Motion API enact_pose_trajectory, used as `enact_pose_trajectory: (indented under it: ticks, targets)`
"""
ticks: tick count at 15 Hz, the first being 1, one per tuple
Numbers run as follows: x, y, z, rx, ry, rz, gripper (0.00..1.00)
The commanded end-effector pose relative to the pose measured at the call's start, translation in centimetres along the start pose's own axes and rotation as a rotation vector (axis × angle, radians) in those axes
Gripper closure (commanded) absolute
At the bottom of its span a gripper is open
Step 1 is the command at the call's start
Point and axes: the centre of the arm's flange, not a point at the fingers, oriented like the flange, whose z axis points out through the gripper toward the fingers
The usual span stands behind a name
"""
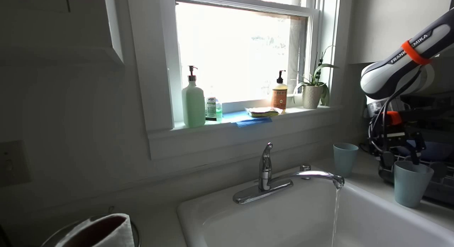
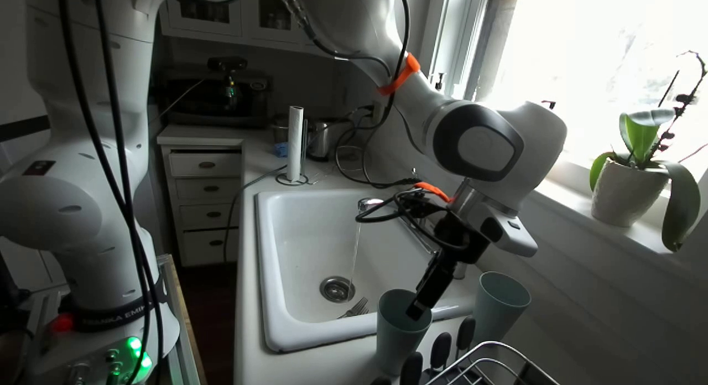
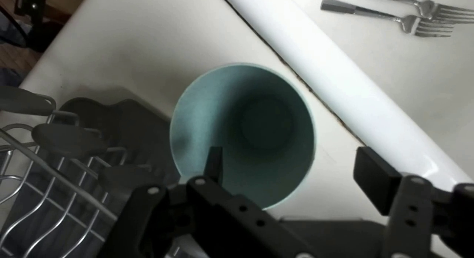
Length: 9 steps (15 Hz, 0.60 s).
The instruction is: Push the faucet handle upwards then push the faucet to the right, place the cup at the front of the counter under the running faucet then put it back on the counter
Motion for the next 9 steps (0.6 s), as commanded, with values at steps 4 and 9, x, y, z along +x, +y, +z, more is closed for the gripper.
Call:
enact_pose_trajectory:
  ticks: [4,9]
  targets:
    - [0.64,-0.27,0.27,0.004,0.02,0.032,0.61]
    - [0.58,-0.48,0.21,0.015,0.003,0.059,0.95]
